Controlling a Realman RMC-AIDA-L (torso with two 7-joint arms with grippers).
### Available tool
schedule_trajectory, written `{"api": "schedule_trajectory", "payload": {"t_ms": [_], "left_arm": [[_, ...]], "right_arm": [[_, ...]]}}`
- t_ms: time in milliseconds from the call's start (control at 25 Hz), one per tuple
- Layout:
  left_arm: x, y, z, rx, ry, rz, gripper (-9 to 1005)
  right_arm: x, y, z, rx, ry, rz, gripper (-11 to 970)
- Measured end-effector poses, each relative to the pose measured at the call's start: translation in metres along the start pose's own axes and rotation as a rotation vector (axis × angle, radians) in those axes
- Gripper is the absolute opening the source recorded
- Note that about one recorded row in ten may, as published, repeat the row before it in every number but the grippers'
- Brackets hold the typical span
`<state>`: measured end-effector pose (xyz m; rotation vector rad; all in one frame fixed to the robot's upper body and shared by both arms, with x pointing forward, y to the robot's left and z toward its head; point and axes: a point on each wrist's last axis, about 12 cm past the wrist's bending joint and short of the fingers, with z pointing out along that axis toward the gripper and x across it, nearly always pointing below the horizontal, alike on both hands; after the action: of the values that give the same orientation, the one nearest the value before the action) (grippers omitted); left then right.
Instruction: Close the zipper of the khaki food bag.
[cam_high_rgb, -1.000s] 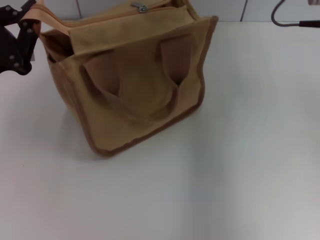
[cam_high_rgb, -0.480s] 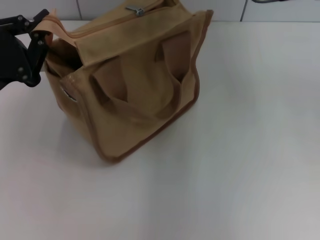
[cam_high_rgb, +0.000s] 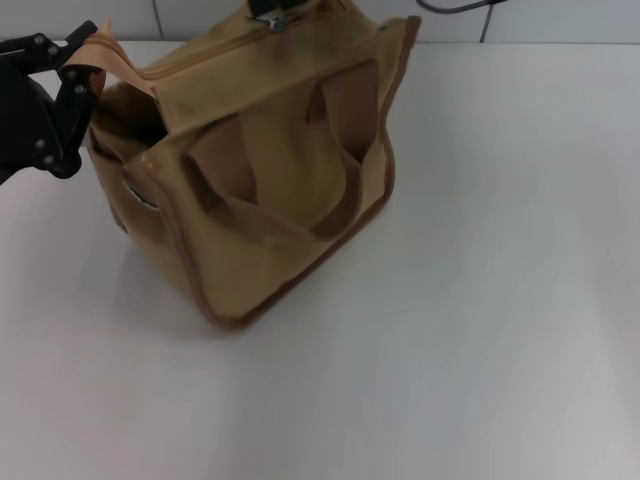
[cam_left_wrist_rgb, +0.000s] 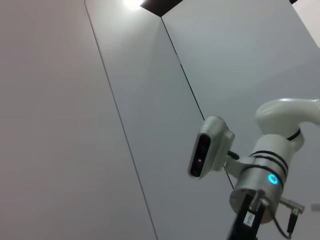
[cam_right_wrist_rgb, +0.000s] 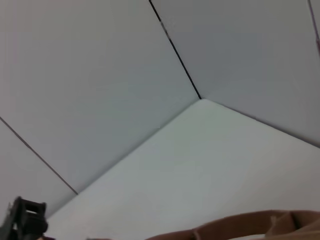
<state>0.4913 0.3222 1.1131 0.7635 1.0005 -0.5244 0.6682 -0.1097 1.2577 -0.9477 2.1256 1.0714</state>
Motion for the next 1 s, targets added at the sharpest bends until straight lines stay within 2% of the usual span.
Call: {"api": "schedule_trajectory", "payload": {"t_ms": [360,760,1000], "left_arm": [[0.0,-0.001,0.0,0.004,-0.007,0.008,93],[0.0,-0.002,0.003,0.014,-0.016,0.0,96],[0.0,-0.002,0.003,0.014,-0.021,0.001,97]], "right_arm": [[-0.005,0.01,0.024,0.049,0.053,-0.04,506],[-0.007,0.013,0.034,0.1,0.087,-0.057,496],[-0.008,0.016,0.035,0.101,0.088,-0.068,268]]}}
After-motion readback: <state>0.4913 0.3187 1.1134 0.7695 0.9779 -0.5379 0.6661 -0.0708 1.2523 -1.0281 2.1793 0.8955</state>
